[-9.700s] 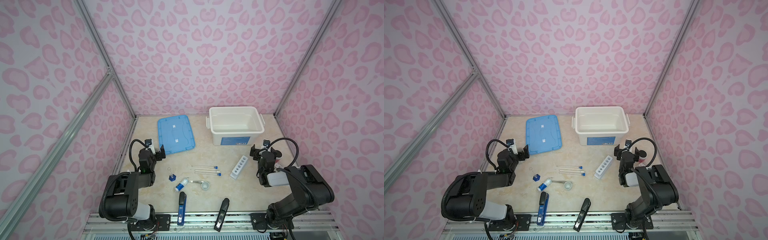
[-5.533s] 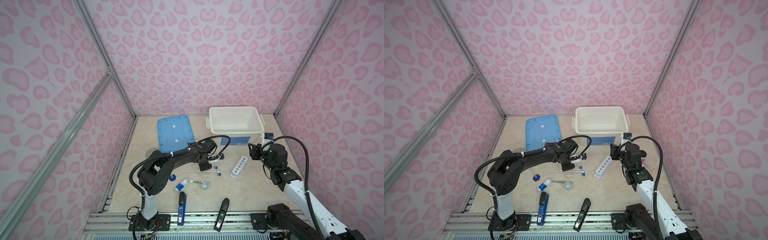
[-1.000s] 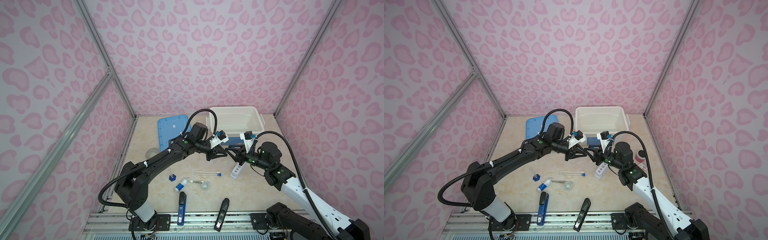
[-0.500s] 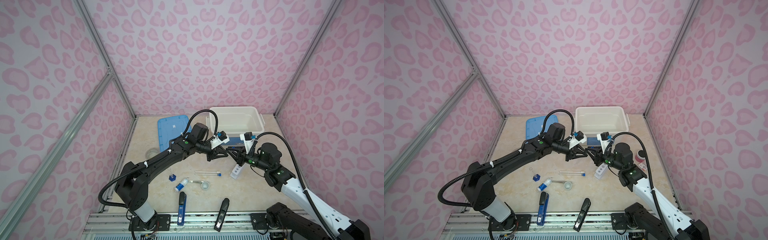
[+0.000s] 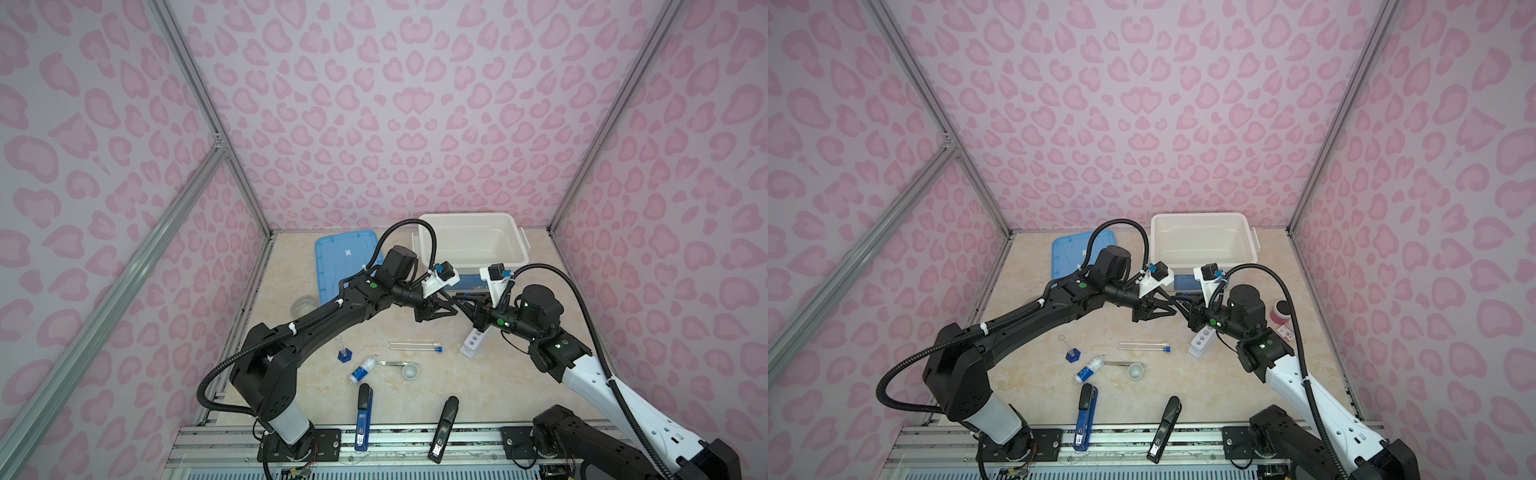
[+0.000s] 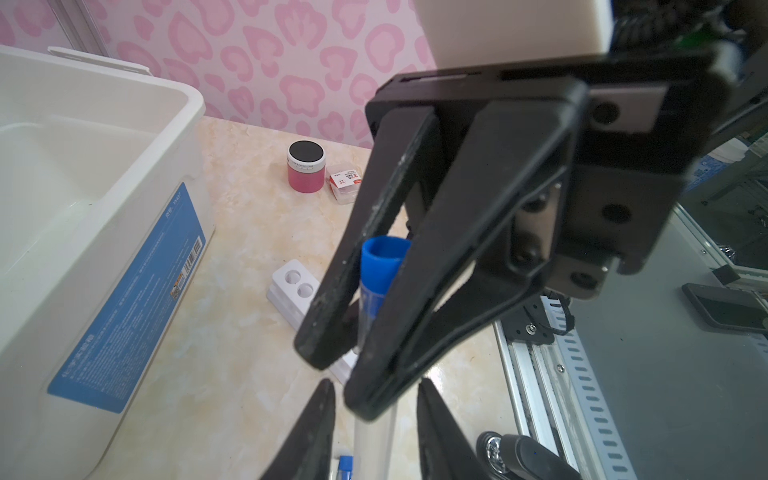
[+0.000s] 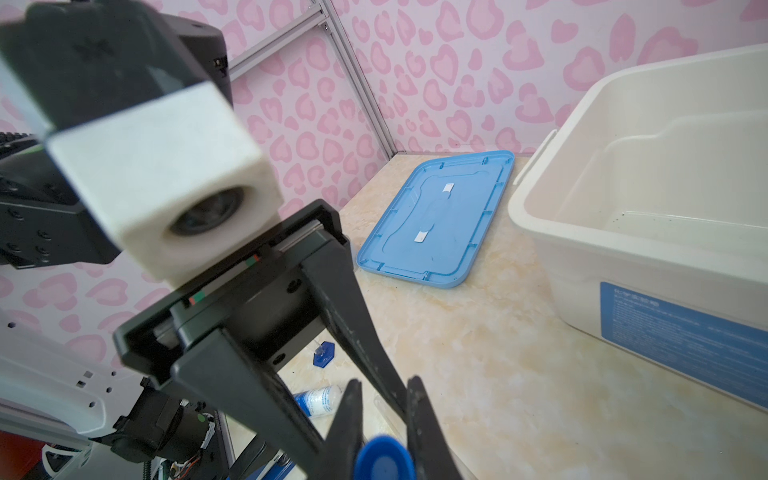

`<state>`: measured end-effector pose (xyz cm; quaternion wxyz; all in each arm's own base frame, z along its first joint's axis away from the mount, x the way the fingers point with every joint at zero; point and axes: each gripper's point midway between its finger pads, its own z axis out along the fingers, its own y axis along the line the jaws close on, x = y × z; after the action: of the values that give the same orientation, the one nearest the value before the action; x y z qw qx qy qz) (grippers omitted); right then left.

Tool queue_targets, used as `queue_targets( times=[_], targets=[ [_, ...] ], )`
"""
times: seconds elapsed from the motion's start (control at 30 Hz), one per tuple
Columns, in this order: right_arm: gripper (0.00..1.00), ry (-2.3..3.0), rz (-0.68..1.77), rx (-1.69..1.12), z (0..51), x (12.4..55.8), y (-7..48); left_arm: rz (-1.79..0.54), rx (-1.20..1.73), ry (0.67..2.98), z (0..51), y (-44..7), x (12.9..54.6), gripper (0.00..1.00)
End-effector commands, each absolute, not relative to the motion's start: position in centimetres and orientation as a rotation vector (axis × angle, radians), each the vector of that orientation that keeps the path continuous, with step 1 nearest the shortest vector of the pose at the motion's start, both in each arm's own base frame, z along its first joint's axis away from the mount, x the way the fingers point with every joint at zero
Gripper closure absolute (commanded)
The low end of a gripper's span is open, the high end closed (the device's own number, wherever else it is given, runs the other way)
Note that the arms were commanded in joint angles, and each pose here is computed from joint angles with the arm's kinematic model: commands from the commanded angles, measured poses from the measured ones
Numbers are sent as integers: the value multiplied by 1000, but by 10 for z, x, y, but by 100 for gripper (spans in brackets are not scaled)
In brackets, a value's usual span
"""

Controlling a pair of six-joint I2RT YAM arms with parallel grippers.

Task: Organize the chemistry lab equipment
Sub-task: 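Grasp the tube near its blue cap with the right gripper, open left gripper, then carry the tube over the white rack with the right gripper while left draws back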

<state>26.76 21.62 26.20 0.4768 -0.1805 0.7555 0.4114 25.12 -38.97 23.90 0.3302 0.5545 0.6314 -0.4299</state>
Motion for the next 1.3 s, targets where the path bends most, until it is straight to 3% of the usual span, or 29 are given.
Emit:
queue_targets(
  times=[0.0, 0.33, 0.83, 1.27],
  targets=[
    [91, 1852, 972, -435, 262, 271, 214, -1113, 1448, 1618, 245, -393, 254, 56],
    [91, 1978, 765, -429, 245, 278, 194, -1021, 1409, 1604, 256, -383, 261, 44],
    [92, 2121, 388, -344, 231, 289, 141, -739, 1061, 1589, 292, -303, 297, 44],
    [92, 2105, 176, -148, 223, 316, 92, -786, 1005, 1561, 303, -292, 299, 44]
  ],
)
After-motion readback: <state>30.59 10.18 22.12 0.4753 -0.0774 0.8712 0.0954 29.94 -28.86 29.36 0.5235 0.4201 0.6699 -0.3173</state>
